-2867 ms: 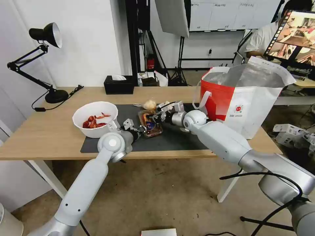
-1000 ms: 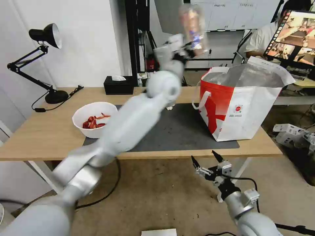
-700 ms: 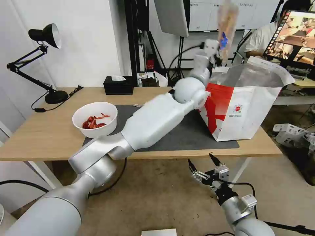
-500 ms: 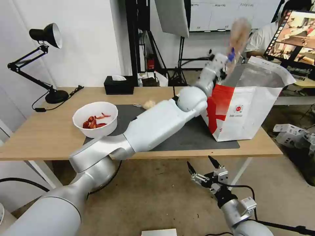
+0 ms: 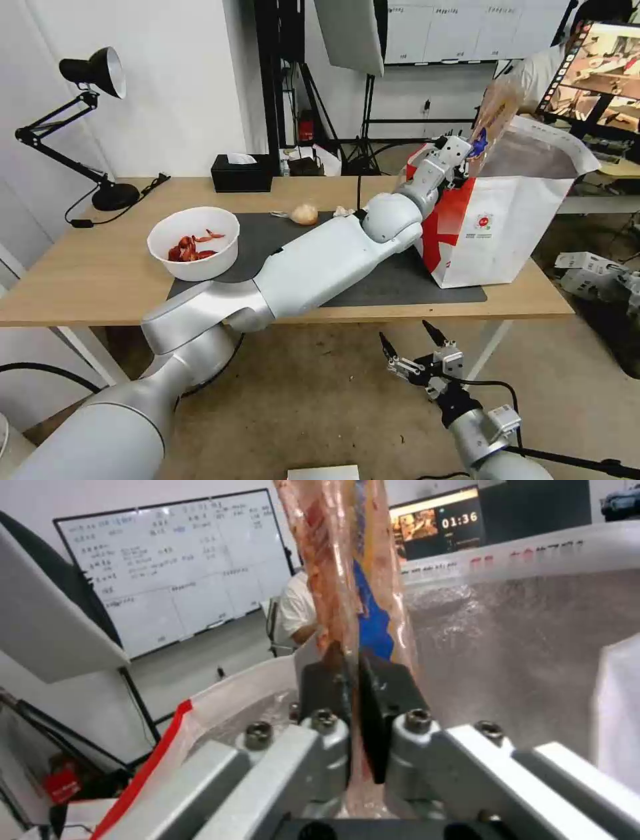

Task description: Pick up the trash from the table and place it into the takeout bag.

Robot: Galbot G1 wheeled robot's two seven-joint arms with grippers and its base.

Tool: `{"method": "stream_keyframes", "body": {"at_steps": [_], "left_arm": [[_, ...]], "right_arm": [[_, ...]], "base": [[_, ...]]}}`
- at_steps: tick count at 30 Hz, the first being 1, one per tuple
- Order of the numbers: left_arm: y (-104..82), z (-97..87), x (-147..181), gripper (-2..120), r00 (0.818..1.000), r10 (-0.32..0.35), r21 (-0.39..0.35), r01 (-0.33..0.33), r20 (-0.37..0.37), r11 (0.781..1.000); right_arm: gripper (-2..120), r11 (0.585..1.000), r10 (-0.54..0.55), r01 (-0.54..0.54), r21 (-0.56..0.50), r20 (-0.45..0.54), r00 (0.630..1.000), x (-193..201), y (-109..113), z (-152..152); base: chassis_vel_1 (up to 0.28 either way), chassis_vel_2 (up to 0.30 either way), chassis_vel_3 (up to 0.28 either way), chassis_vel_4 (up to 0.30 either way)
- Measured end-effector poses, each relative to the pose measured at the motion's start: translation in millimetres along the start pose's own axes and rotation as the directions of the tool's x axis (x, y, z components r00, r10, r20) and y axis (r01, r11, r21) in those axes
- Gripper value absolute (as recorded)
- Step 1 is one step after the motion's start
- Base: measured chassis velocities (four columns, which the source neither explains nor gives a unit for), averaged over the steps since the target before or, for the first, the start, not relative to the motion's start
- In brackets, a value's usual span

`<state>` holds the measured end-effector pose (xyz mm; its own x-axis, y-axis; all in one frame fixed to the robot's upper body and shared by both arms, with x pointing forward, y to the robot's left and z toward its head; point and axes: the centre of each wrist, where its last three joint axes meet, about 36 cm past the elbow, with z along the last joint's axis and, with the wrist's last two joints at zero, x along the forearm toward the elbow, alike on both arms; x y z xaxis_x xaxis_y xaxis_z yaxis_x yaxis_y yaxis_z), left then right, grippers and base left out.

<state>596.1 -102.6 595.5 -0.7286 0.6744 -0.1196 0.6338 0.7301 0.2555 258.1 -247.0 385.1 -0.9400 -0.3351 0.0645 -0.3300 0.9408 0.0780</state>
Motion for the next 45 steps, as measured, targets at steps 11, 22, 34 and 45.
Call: {"method": "stream_keyframes", "body": {"at_steps": [11, 22, 34, 45], "left_arm": [[-1.2, -25.8, 14.2, 67, 0.999, -0.005, 0.069, 0.002, 0.054, 0.998], [68.2, 27.0, 171.2, 100, 0.983, -0.182, 0.173, 0.173, 0.036, 0.970], [81.0, 85.3, 339.1, 100, 0.941, -0.325, 0.129, 0.336, -0.098, 0.933], [62.4, 118.1, 465.8, 100, 0.874, -0.442, 0.079, 0.464, -0.201, 0.882]], "right_arm": [[100, 1.000, 0.017, -0.017, -0.012, 0.001, 1.000, 1.2, 0.3, 0.0], [100, 0.999, 0.035, -0.036, 0.005, 0.097, 0.995, -2.6, -2.2, -11.2], [100, 0.998, 0.040, -0.047, 0.047, 0.156, 0.987, -4.3, -10.6, -23.0], [100, 0.996, 0.055, -0.066, 0.065, 0.161, 0.985, 1.4, -19.4, -27.8]], "base": [[0.000, 0.000, 0.000, 0.000], [0.000, 0.000, 0.000, 0.000], [0.000, 0.000, 0.000, 0.000], [0.000, 0.000, 0.000, 0.000]]}}
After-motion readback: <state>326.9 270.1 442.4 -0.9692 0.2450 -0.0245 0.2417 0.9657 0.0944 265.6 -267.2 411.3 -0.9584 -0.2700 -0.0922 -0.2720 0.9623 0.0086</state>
